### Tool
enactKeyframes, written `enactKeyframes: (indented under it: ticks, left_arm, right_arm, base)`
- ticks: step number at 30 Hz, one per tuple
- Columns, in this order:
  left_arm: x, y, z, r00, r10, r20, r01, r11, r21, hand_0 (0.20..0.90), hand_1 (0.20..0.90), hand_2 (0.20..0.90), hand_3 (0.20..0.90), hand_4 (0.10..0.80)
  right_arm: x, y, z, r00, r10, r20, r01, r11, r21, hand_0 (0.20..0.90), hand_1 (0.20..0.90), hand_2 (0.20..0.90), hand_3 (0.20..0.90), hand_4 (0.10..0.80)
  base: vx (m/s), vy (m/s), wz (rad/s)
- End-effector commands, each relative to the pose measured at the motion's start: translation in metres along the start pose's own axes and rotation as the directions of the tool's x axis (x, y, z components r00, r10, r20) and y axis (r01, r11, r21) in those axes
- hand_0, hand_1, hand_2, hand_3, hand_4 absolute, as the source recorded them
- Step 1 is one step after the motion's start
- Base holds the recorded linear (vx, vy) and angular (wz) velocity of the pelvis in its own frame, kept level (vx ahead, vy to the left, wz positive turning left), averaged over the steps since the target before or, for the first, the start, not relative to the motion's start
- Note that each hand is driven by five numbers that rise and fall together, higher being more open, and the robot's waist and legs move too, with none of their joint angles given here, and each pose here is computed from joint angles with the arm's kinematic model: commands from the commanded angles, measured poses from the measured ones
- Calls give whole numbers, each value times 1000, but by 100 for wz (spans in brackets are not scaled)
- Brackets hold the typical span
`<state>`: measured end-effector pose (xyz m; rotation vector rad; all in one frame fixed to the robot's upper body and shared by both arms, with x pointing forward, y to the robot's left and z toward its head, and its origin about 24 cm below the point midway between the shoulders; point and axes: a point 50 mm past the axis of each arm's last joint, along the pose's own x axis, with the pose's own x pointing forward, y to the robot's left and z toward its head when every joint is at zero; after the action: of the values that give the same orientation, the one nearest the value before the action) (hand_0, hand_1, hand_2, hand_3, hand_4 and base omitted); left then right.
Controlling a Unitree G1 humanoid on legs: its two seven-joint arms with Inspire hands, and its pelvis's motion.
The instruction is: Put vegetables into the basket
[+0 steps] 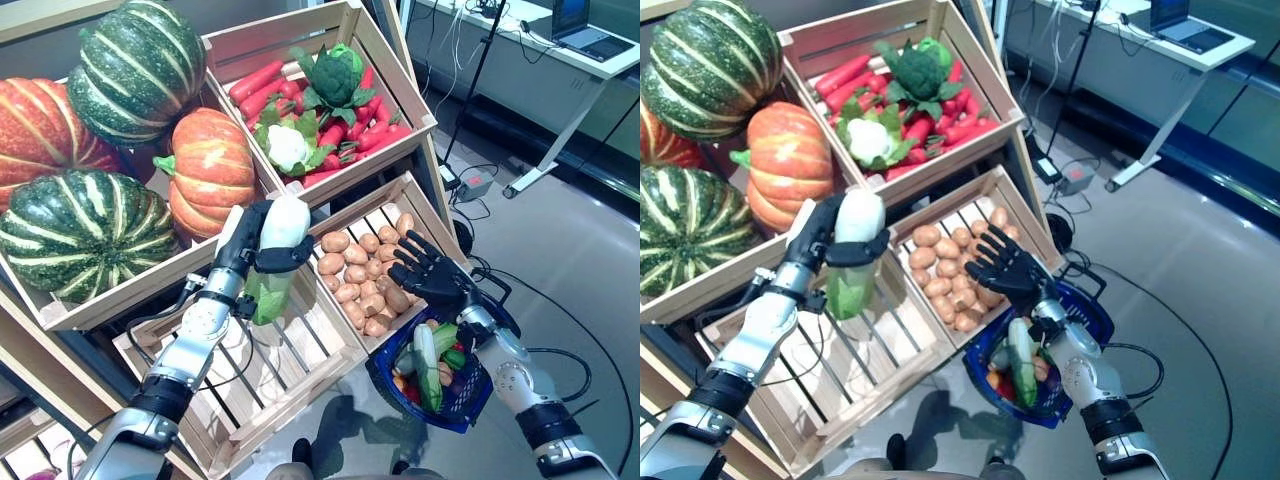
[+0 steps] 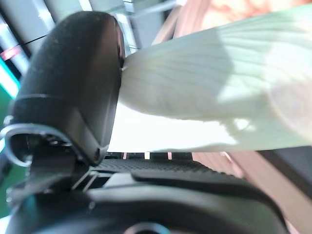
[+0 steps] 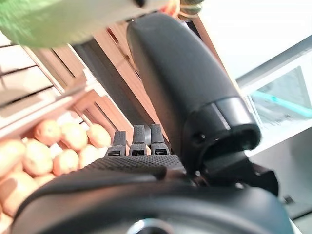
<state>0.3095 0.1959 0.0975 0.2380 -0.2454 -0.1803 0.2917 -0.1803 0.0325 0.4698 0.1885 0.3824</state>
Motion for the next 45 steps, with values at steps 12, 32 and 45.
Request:
enactKeyframes:
  ticks: [12,32,45]
  left_arm:
    - [28,-28,81,925,-85,370,241,884,-400,300,300,300,300,400]
    - [17,-85,52,900,-346,267,437,709,-554,300,300,300,300,400]
    - [10,-133,56,814,-492,310,553,490,-674,300,300,300,300,400]
  right_arm:
    - [35,64,20,932,355,-78,-361,927,-100,900,900,900,900,800]
    - [50,99,42,898,439,-16,-433,880,-197,900,900,900,900,800]
    - [69,121,57,884,465,40,-455,879,-144,900,900,900,900,800]
  base:
    - [16,-44,8]
    - [10,-6,2]
    - [7,-2,2]
